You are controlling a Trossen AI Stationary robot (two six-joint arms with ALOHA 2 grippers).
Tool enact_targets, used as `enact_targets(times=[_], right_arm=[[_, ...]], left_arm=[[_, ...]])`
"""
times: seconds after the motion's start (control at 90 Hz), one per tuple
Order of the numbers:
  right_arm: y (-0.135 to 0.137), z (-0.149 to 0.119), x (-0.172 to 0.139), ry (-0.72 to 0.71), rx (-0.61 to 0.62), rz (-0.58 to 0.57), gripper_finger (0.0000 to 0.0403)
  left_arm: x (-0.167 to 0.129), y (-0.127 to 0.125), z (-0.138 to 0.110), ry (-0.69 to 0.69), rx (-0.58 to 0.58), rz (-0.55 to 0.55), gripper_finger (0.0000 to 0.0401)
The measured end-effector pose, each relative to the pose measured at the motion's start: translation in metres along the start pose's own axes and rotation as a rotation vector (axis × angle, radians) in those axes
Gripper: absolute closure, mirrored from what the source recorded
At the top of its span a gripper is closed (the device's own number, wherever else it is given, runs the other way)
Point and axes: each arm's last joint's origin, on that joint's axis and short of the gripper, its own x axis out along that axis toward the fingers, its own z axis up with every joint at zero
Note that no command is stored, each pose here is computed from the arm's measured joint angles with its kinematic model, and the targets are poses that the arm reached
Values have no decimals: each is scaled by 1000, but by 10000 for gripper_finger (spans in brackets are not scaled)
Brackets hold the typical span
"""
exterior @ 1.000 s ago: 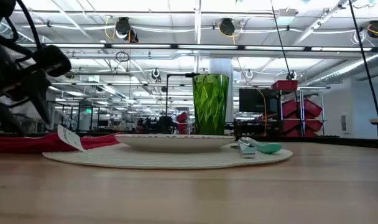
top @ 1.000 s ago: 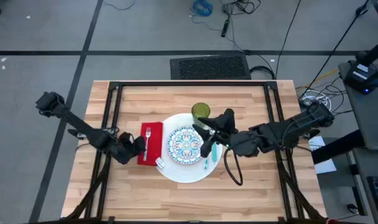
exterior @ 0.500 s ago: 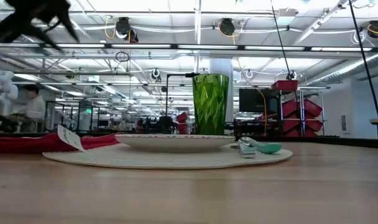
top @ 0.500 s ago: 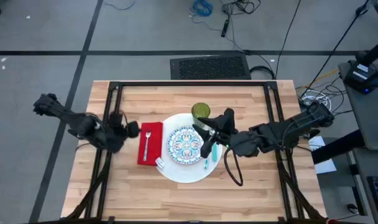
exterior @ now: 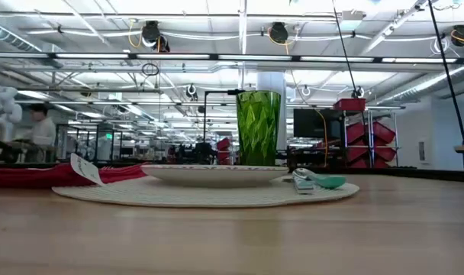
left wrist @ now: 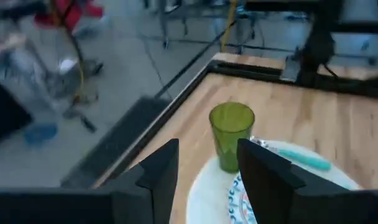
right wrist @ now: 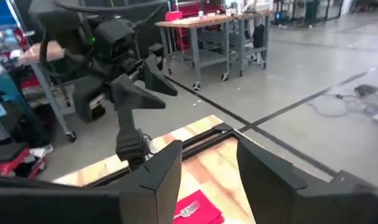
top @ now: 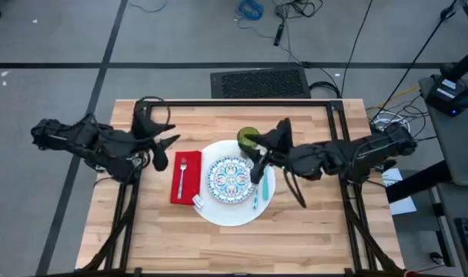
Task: Set table place
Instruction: Return to Home Position
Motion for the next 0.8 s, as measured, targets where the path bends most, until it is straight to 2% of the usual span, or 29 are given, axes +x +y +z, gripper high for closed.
enact_targets(times=[0.156, 0.211, 0.378, 0.467, 0.556, 0.689, 0.8], right_arm=[[0, -1, 1, 5, -24, 2, 261], [-1, -1, 3, 4, -70, -9, 261], [-3, 0, 5, 3, -109, -5, 261], [-2, -6, 3, 73, -184, 82, 261], [-5, -12, -1, 168, -204, 178, 261], [-18, -8, -12, 222, -243, 215, 261], [-32, -3, -26, 224, -253, 252, 261]], left_arm=[[-1, 0, 2, -18, -34, -24, 252], [-1, 0, 3, -23, -67, -27, 252], [1, -1, 5, -33, -54, -5, 252], [0, -1, 5, -36, -46, -8, 252], [-3, 2, 4, -47, -39, -40, 252], [-13, 8, -3, -126, -87, -134, 252], [-17, 14, -23, -148, -96, -164, 252]])
